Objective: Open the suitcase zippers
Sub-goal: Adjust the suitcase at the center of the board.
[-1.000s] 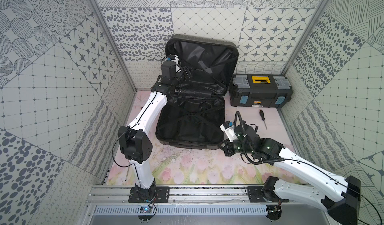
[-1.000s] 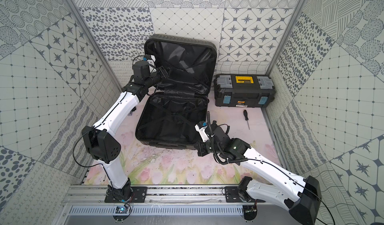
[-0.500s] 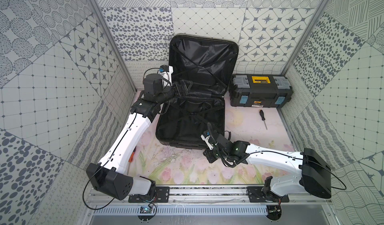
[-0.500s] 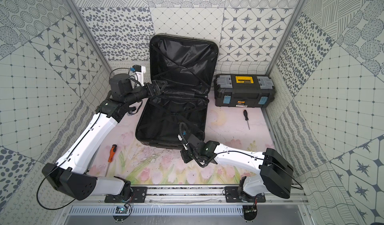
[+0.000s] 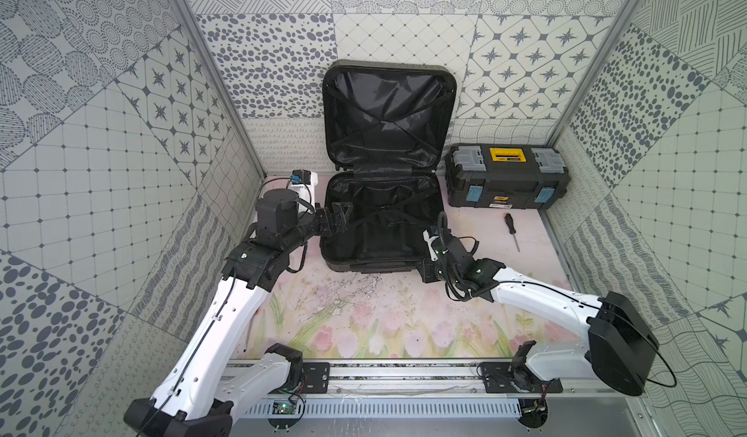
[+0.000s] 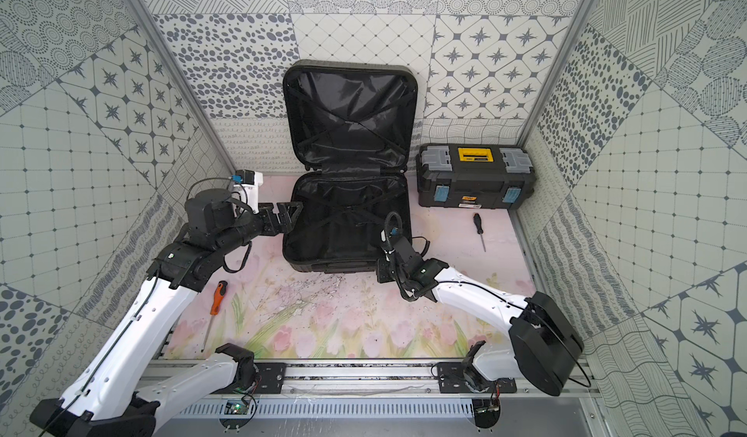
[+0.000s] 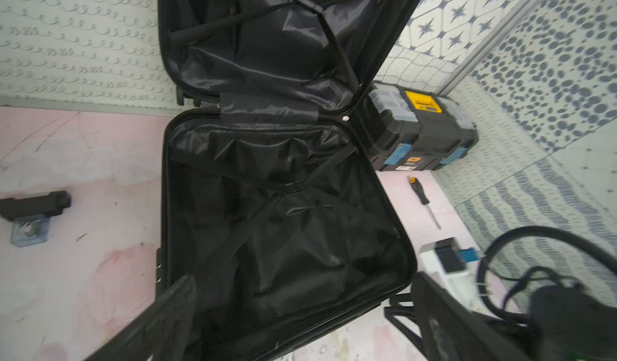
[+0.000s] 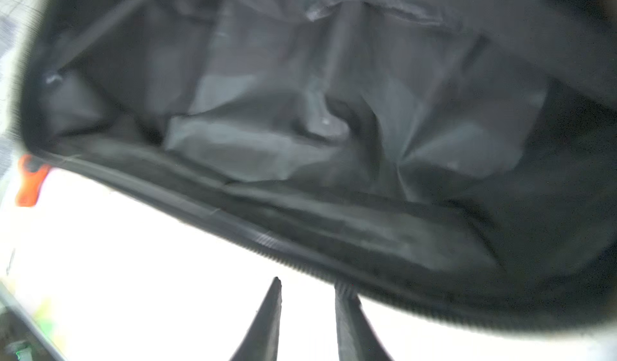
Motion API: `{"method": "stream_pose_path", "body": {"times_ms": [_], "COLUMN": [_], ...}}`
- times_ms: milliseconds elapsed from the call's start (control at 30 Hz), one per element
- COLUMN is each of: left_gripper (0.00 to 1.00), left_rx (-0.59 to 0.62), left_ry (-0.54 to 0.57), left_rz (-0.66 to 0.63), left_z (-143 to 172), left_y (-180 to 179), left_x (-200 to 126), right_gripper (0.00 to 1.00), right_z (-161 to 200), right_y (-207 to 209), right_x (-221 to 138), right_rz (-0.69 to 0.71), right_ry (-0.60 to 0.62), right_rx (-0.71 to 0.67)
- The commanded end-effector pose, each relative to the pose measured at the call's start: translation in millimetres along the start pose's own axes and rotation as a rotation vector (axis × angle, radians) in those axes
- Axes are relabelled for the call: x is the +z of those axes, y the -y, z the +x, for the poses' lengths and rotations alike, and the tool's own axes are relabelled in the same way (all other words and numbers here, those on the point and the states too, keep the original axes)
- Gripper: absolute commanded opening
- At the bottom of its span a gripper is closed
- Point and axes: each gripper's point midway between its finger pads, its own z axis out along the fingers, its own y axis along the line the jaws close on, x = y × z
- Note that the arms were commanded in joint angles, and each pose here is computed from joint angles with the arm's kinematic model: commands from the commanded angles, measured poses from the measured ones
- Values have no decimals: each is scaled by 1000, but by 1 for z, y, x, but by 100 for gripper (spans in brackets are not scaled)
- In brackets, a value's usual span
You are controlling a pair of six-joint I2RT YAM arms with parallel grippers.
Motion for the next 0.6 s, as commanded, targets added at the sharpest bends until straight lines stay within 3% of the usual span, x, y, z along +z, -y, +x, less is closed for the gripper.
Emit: {"method": "stream_pose_path", "body": {"times_ms": [0,67,167,333,400,467,567], "left_gripper": [99,99,99,99,99,99,99], "left_rx": [104,126,124,116,196,222,154], "left_ry": [-2,38,119,100,90,93,35], "left_rz": [-252,-360,-497,-647,-656,-689,-696], "left_z": [18,21,42,91,109,124,153], "left_y": [-64,-91,-133,-187,-199,-214,-230], "left_x": [4,6,11,23,28,27,31], "right_gripper": [65,93,99,99,99,99,100], "right_z": [-36,-50,-73,-90,-91,-98,-110], "right_y": [-22,-10,5,25,45,57,67], "right_x": [-45,-71,-99,-101,-99,-108,-126], "right_rz": [-95,-26,57,120,179,230,297], "right_ry": [166,229,318,396,451,565,741], "right_rx": [-42,-64,-88,-114,-103,-140,-238]}}
